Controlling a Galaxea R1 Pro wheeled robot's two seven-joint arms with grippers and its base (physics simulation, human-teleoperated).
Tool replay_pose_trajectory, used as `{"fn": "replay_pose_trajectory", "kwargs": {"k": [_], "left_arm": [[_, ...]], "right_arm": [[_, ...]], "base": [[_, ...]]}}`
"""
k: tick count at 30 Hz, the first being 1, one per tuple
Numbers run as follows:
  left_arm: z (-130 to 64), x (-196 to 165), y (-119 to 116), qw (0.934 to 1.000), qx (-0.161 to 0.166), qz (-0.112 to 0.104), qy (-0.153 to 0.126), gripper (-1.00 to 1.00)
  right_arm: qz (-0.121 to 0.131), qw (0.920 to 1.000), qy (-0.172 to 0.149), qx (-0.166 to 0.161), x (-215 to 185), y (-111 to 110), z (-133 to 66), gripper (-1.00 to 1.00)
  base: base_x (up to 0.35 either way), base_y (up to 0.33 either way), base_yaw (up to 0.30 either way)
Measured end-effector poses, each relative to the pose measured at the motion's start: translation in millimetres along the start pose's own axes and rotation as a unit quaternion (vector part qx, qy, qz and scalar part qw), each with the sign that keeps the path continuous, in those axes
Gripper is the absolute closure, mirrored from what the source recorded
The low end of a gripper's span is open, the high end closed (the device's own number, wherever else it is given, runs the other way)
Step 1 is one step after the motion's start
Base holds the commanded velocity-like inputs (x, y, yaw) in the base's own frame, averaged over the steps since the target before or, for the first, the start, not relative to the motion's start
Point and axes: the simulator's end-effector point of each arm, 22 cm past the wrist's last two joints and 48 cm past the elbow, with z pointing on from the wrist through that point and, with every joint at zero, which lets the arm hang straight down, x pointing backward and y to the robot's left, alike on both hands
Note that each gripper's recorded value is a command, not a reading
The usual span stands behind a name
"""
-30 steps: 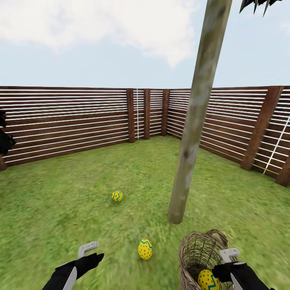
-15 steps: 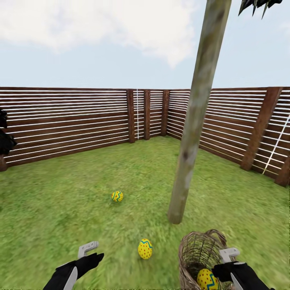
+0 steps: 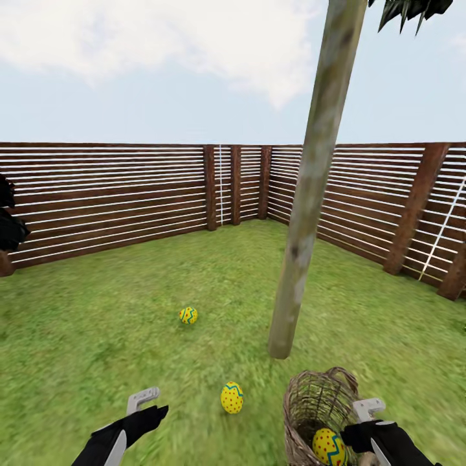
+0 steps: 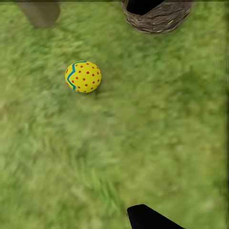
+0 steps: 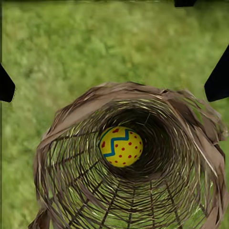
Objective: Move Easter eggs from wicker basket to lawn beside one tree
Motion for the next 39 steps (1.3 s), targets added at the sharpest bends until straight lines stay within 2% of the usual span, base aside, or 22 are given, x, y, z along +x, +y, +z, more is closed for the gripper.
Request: {"fn": "replay_pose_trajectory", "kwargs": {"k": [39], "left_arm": [[-44.7, -27.5, -22.4, 1.0000, 0.004, 0.004, 0.003, -1.00]], "right_arm": [[-0.001, 1.0000, 0.000, 0.001, -24.4, -12.5, -52.0, -1.00]], "base": [[-0.004, -0.312, 0.000]]}}
